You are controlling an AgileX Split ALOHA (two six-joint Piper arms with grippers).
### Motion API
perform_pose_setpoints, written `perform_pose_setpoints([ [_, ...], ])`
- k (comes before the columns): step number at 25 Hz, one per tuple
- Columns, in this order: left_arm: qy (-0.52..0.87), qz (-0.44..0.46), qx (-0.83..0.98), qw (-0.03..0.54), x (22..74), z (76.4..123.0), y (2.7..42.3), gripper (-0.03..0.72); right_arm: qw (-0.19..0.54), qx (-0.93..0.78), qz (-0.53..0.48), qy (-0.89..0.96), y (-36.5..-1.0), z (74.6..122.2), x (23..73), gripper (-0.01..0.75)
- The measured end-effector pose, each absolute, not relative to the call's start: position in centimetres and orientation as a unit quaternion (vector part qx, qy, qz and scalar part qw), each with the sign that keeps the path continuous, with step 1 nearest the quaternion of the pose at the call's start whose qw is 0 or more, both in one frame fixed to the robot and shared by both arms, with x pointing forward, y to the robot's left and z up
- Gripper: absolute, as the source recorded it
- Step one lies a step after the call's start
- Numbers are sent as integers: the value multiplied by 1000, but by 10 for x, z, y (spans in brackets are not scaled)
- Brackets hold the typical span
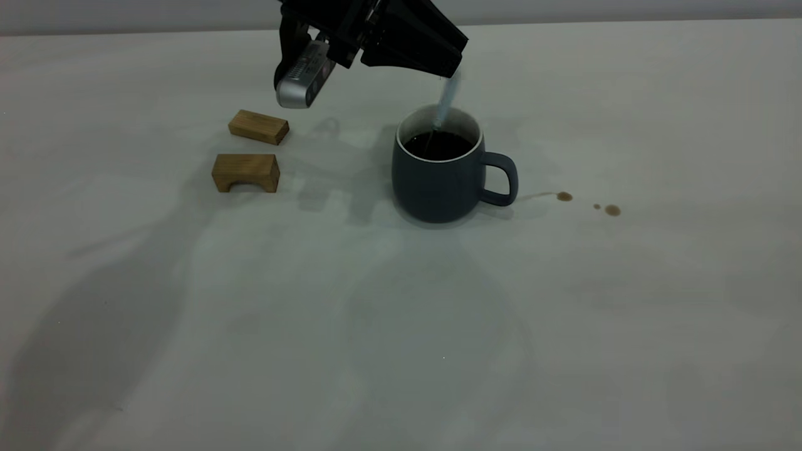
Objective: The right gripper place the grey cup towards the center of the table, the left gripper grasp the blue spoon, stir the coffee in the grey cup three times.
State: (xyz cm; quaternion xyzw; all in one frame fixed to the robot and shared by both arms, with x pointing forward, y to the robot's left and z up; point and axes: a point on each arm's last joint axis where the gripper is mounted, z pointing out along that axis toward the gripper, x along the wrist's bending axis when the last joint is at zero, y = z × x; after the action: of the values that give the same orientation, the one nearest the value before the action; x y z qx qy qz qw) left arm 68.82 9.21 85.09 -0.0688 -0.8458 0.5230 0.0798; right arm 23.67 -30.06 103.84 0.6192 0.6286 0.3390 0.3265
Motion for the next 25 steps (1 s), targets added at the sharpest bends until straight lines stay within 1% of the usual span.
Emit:
perform_pose_setpoints([
  [4,-845,524,-72,76,690,853,92,495,326,619,339,629,-301,1038,237,238],
  [6,-847,521,-85,61,695,861,91,541,326,619,339,629,-301,1038,237,238],
  [8,-859,497,-118,39,699,877,93,568,326,619,339,629,-301,1038,237,238],
  [10,-880,443,-171,5,703,901,99,579,326,619,339,629,-301,1038,237,238],
  [12,-903,363,-228,-36,707,931,109,583,326,619,339,629,-301,1038,237,238],
  [15,-916,262,-284,-105,707,988,126,583,326,619,339,629,-301,1038,237,238],
  [17,-920,206,-303,-136,703,1018,137,583,326,619,339,629,-301,1038,237,238],
  [22,-918,126,-324,-191,689,1072,154,583,326,619,339,629,-301,1038,237,238],
  [25,-887,53,-398,-228,678,1104,166,583,326,619,339,629,-301,1038,237,238],
])
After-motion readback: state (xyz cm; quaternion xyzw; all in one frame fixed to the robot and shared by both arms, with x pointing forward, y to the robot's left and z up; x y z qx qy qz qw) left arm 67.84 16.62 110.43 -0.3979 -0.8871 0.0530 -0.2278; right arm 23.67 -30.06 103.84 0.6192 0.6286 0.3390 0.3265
